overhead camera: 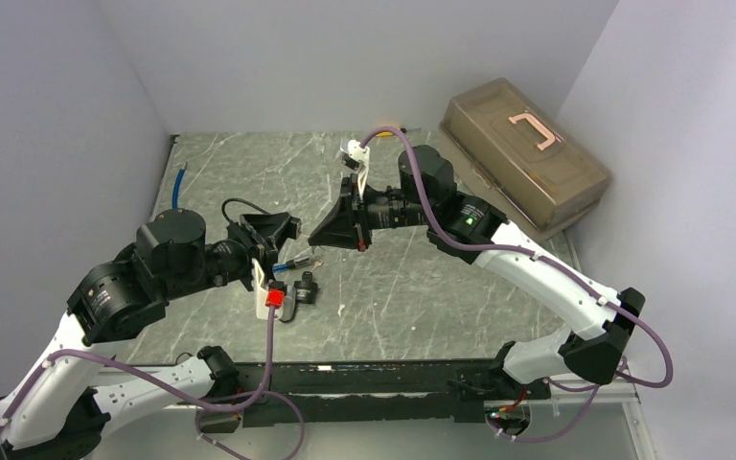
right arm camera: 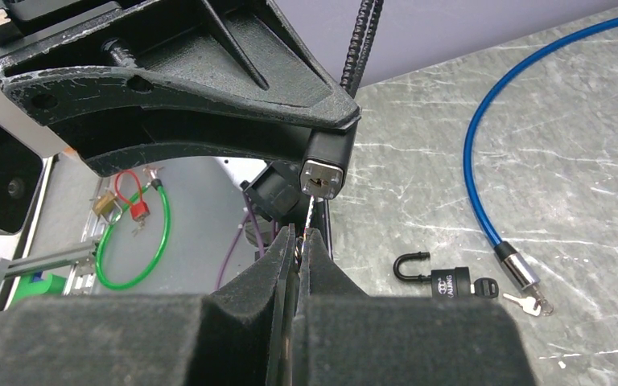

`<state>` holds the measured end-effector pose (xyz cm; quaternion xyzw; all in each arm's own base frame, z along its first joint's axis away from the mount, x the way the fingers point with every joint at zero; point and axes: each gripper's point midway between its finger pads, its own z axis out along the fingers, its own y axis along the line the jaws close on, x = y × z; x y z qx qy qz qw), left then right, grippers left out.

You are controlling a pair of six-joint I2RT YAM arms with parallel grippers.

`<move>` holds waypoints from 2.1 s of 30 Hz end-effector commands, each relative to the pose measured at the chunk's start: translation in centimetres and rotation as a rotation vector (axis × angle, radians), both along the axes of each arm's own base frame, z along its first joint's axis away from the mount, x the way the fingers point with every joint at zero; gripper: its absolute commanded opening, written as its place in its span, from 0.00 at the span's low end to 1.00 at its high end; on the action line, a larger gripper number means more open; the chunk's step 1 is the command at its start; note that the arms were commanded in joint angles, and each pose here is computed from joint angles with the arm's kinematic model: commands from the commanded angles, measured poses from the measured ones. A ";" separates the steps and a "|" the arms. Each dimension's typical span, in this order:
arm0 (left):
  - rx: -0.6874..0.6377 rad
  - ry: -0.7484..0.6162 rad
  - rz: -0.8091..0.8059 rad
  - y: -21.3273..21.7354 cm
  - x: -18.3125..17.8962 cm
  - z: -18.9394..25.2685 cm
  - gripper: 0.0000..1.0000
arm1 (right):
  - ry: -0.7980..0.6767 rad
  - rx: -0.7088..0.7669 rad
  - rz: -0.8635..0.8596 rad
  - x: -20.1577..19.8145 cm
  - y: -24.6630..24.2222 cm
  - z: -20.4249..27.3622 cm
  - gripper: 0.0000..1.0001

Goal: Unlock with the key

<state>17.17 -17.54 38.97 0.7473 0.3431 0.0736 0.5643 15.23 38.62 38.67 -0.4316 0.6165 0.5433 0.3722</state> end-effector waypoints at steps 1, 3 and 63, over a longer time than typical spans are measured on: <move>-0.055 -0.049 -0.023 -0.2 -0.2 2.3 0.00 | -0.068 0.075 -0.002 -0.3 -0.8 2.8 0.00; -0.056 -0.047 -0.025 -0.2 -0.3 2.3 0.00 | -0.071 0.078 -0.008 -0.1 -0.9 2.9 0.00; -0.055 -0.034 -0.042 0.1 -0.9 1.9 0.00 | -0.057 0.108 0.045 -0.5 -0.3 3.5 0.00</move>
